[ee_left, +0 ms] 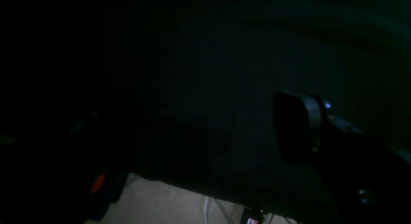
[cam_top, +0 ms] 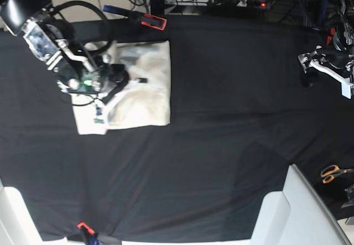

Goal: Fold the T-shirt properly
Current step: 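Lift the held end with the right gripper and fold it over the stack, then release and drag the right gripper across the folded stack to flatten it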

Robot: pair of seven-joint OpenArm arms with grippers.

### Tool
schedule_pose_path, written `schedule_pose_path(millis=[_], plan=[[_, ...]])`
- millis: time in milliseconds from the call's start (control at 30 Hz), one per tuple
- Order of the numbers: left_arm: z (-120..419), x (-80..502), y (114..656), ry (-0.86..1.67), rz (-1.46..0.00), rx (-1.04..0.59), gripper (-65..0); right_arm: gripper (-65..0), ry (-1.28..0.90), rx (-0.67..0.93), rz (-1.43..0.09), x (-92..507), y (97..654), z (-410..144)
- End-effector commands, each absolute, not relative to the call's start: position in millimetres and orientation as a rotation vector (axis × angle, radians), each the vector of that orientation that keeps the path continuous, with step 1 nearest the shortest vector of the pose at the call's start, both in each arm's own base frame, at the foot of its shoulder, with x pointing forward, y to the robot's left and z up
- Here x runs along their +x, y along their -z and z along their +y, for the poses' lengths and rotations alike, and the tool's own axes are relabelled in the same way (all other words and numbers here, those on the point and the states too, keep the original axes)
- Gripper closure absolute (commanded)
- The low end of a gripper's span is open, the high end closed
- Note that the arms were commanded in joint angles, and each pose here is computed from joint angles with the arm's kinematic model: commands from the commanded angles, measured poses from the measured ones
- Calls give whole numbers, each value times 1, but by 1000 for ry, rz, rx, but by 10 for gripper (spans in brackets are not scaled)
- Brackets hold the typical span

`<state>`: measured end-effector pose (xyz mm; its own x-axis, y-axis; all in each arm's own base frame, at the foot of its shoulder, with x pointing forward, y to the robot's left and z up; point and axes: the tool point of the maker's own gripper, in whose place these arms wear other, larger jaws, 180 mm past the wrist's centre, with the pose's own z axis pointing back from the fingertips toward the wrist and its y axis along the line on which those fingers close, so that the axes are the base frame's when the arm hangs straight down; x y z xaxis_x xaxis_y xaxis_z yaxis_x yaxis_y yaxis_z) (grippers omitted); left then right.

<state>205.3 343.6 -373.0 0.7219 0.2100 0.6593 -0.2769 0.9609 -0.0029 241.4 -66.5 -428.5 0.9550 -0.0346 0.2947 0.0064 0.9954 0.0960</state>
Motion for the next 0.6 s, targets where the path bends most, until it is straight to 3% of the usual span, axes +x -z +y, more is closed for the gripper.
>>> schedule_pose_path(millis=[0, 367, 567], plan=[[349, 213, 361, -255, -758, 114, -650, -3, 9, 91, -346, 252, 419, -62], [349, 212, 362, -255, -756, 114, -650, -2, -30, 3, -424, 266, 405, -35], [349, 212, 362, -256, -755, 114, -650, -2, -134, -65, -357, 249, 433, -30]])
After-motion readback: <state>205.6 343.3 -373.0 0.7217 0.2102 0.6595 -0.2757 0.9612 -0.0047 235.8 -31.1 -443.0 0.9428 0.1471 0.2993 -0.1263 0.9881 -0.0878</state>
